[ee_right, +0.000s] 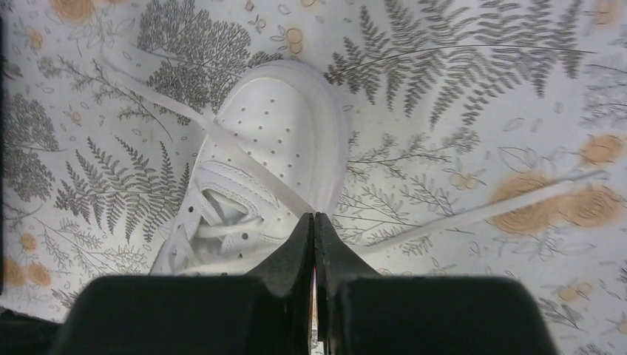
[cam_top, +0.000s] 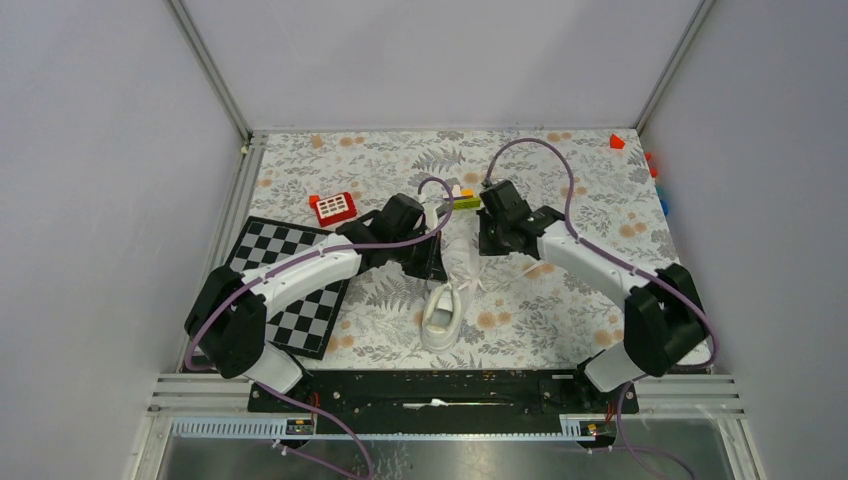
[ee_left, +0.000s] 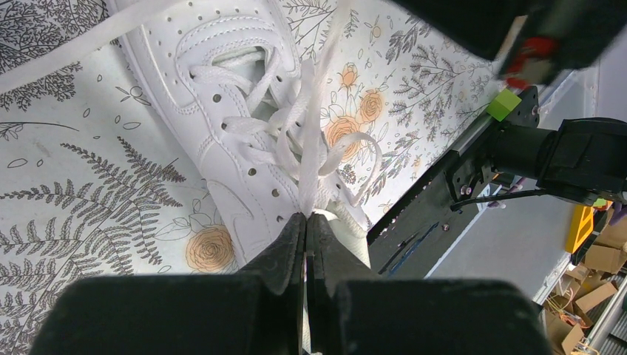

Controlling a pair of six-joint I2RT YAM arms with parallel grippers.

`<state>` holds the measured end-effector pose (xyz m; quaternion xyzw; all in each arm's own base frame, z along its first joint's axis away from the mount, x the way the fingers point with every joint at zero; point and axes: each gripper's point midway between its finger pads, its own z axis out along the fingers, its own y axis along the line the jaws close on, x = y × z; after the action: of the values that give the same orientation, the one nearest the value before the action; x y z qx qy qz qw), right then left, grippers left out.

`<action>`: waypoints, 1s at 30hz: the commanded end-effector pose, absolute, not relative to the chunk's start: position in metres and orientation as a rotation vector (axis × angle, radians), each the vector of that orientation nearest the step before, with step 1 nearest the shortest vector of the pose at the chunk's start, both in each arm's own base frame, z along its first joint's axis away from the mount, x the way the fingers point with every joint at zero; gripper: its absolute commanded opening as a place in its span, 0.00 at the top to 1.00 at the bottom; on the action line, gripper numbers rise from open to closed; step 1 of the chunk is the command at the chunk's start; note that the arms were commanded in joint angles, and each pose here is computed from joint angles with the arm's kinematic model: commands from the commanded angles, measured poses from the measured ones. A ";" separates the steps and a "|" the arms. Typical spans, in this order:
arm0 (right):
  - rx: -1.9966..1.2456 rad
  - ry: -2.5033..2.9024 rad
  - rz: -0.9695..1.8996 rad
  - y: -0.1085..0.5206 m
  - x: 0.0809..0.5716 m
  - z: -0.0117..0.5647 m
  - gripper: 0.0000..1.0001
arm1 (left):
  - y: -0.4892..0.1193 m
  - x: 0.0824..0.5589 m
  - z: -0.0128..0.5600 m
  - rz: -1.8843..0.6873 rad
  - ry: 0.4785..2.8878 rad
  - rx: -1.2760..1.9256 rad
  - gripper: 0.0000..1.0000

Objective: Tie the shoes
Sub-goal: Cross the shoelace with the shoelace.

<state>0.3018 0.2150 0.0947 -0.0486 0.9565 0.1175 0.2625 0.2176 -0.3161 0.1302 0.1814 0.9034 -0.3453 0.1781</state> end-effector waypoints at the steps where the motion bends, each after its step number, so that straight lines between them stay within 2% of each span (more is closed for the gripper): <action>1: 0.036 2.410 0.256 0.190 0.316 0.134 1.00 | -0.312 0.215 0.133 -0.985 2.538 0.524 1.00; 14: 0.263 2.072 0.254 0.146 0.316 0.220 1.00 | -0.311 0.214 0.130 -0.984 2.541 0.531 1.00; 25: 0.271 2.016 0.287 0.152 0.326 0.245 1.00 | -0.310 0.213 0.134 -0.990 2.524 0.533 1.00; 30: 0.220 2.071 0.272 0.160 0.331 0.239 1.00 | -0.310 0.214 0.137 -0.992 2.510 0.523 1.00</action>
<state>0.3169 0.1548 0.2183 0.0896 0.8648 0.1080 0.4821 0.2158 -0.3148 0.1297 0.1827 0.8995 -0.3514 0.1842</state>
